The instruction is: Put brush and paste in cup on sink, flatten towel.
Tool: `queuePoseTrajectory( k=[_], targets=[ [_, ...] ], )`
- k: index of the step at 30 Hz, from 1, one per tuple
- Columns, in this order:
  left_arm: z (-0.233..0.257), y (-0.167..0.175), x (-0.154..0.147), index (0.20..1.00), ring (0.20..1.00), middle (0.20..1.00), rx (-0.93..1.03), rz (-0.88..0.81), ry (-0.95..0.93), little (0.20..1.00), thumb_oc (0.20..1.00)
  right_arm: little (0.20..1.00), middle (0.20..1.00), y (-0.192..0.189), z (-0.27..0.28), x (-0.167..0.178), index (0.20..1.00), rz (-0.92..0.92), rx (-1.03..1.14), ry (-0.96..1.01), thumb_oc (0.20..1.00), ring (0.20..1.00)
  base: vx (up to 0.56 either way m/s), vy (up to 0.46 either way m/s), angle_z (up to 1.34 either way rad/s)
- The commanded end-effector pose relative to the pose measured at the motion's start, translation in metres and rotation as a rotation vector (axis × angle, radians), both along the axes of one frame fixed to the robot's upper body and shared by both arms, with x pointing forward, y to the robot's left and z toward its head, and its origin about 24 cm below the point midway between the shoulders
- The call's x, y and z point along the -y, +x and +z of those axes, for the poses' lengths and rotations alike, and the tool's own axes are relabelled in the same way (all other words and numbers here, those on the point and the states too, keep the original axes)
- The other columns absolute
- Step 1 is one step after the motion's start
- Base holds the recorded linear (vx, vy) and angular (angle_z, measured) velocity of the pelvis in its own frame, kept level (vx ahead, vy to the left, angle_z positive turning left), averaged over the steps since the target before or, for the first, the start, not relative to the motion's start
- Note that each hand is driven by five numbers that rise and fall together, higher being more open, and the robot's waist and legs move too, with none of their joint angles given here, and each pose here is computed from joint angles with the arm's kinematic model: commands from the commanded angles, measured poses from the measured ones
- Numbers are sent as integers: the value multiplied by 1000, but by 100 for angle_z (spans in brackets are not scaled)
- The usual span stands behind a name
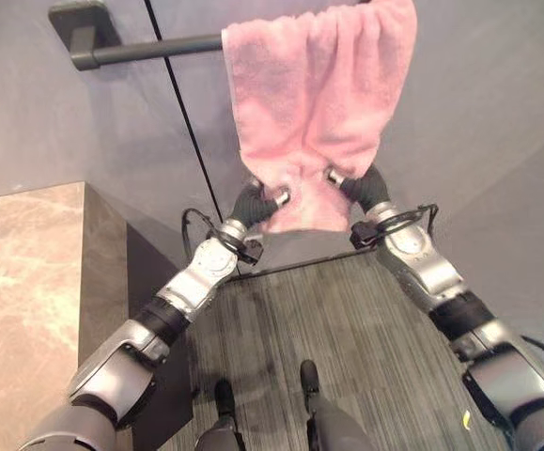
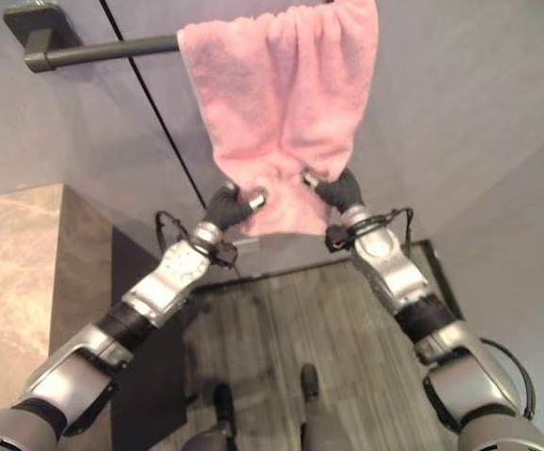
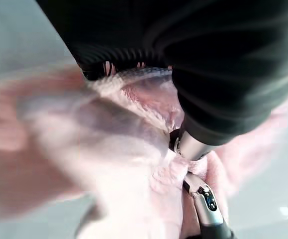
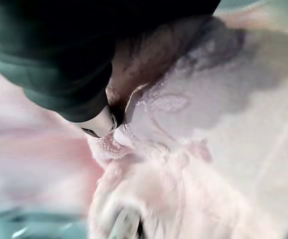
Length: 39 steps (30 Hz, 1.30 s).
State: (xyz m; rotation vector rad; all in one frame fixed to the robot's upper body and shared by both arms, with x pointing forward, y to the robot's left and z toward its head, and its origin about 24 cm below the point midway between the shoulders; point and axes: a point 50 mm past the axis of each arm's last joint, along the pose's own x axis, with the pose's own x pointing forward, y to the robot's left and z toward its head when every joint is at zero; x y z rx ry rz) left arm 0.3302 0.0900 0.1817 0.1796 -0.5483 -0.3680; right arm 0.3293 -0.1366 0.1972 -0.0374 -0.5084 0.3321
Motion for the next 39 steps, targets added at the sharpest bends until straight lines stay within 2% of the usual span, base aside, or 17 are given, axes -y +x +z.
queuePoseTrajectory(
  k=[1, 3, 7, 9, 12, 15, 16, 19, 21, 23, 25, 30, 31, 32, 33, 34, 39],
  targets=[
    [27, -6, -4, 200, 200, 200, 159, 6, -55, 200, 200, 200, 200, -12, 37, 4, 200, 14, 223, 66, 200, 200, 0, 0, 0],
    [43, -23, -14, 200, 200, 200, 278, 19, -98, 200, 200, 200, 200, -26, 41, -2, 200, 75, 272, 117, 200, 200, 0, 0, 0],
    [35, -29, -26, 200, 200, 200, 256, 58, -172, 200, 200, 200, 200, -26, 31, -9, 200, 90, 236, 97, 200, 200, 0, 0, 0],
    [3, -21, -33, 200, 200, 200, 118, 122, -148, 200, 200, 200, 200, -13, 11, -13, 200, 15, 160, -20, 200, 200, -42, -5, 0],
    [-20, -12, -32, 200, 200, 200, 5, 156, -115, 200, 200, 200, 200, -3, 3, -17, 200, -39, 121, -33, 200, 200, -30, 0, 0],
    [-5, -10, -26, 200, 200, 200, 92, 152, -47, 200, 200, 200, 200, -7, 15, -28, 200, -29, 197, -34, 200, 200, -42, 3, 7],
    [17, -23, -26, 200, 200, 200, 206, 115, -82, 200, 200, 200, 200, -24, 36, -25, 200, -5, 315, 32, 200, 200, -4, 4, 6],
    [17, -28, -27, 200, 200, 200, 212, 123, -128, 200, 200, 200, 200, -28, 34, -21, 200, -19, 307, 118, 200, 200, 3, 6, 12],
    [6, -19, -33, 200, 200, 200, 163, 241, -164, 200, 200, 200, 200, -18, 15, -25, 200, -21, 192, 186, 200, 200, -22, -12, 6],
    [39, -44, -36, 200, 200, 200, 324, 151, -289, 200, 200, 200, 200, -32, 30, -22, 200, 11, 285, 200, 200, 200, -2, -3, 2],
    [49, -61, -41, 200, 200, 200, 415, 154, -328, 200, 200, 200, 200, -54, 43, -24, 200, 114, 372, 264, 200, 200, 0, 0, 0],
    [19, -50, -49, 200, 200, 200, 290, 283, -325, 200, 200, 200, 200, -43, 26, -27, 200, 74, 276, 273, 200, 200, 1, 1, -1],
    [-1, -39, -51, 200, 200, 200, 191, 336, -299, 200, 200, 200, 200, -26, -4, -31, 200, 35, 113, 236, 200, 200, 0, 0, 0],
    [-1, -39, -52, 200, 200, 200, 192, 337, -299, 200, 200, 200, 200, -25, -4, -32, 200, 36, 113, 237, 200, 200, 0, 0, 0],
    [10, -46, -55, 200, 200, 200, 258, 320, -301, 200, 200, 200, 200, -24, -1, -31, 200, -38, 165, 125, 200, 200, 0, 0, 0],
    [26, -56, -52, 200, 200, 200, 353, 274, -293, 200, 200, 200, 200, -29, 1, -36, 200, 34, 158, 177, 200, 200, 0, 0, 0],
    [12, -56, -56, 200, 200, 200, 310, 336, -271, 200, 200, 200, 200, -38, 2, -38, 200, 92, 160, 226, 200, 200, 0, 0, 0]
  ],
)
